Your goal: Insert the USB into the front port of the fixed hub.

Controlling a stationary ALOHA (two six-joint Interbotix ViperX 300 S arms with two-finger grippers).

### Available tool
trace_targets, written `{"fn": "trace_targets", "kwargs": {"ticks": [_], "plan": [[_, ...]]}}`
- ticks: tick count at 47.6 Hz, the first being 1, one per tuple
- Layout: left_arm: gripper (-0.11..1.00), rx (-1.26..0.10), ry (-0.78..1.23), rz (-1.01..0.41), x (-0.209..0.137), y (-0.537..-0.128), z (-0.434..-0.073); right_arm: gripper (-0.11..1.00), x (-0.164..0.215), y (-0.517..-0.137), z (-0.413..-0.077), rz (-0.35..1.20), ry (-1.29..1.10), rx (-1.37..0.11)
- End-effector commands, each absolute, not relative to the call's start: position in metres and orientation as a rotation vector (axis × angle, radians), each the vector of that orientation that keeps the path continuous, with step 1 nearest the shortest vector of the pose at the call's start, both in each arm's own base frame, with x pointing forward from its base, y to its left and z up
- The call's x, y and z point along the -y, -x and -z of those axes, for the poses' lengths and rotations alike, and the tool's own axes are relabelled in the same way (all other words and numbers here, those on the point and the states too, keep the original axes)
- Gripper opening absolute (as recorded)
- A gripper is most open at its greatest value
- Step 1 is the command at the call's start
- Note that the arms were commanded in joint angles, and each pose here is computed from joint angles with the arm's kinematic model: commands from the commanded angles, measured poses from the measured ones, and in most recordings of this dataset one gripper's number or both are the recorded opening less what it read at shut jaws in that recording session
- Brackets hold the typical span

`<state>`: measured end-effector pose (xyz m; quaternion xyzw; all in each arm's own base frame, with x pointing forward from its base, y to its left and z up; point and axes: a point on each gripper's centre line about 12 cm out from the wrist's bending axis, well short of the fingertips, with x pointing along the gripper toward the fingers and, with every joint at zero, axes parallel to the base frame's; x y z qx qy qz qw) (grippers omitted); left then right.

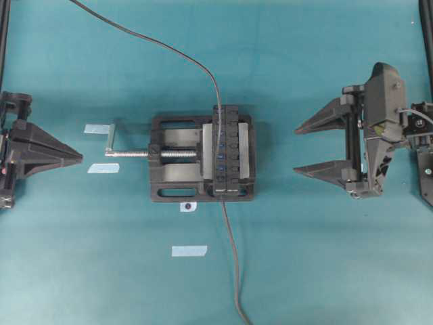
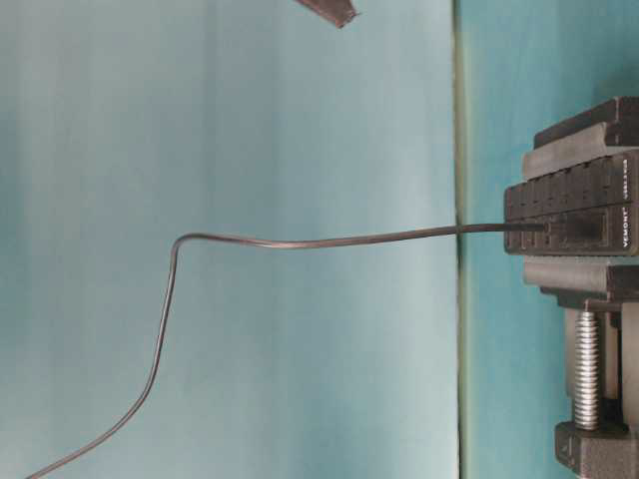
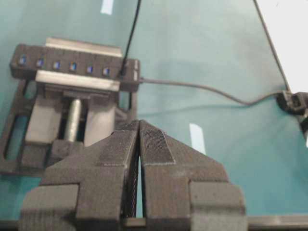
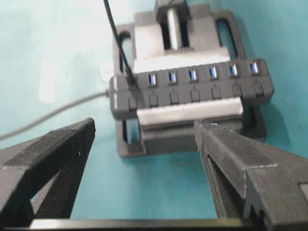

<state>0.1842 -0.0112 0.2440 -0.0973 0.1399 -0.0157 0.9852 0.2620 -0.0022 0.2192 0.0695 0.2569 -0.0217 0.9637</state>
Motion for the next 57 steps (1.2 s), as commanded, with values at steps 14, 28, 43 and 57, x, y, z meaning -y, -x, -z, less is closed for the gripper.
{"fn": "trace_targets", "kwargs": {"ticks": [14,28,43,57], "plan": [[0.0,-0.245,0.202,0.037,0.012,-0.185,-0.243,0.84,0.003,-0.255,-0.211,0.074,-0.261,-0.471],[0.0,-0.233,0.214,0.037,0.012,-0.186,-0.246,0.84,0.002,-0.246,-0.218,0.064,-0.306,-0.333],[0.0,-0.242,0.214,0.036,0.012,-0.186,-0.244,0.79,0.002,-0.226,-0.221,0.054,-0.3,-0.285],[0.0,-0.251,0.212,0.035,0.012,-0.186,-0.241,0.78,0.002,-0.205,-0.233,0.042,-0.303,-0.191]]}}
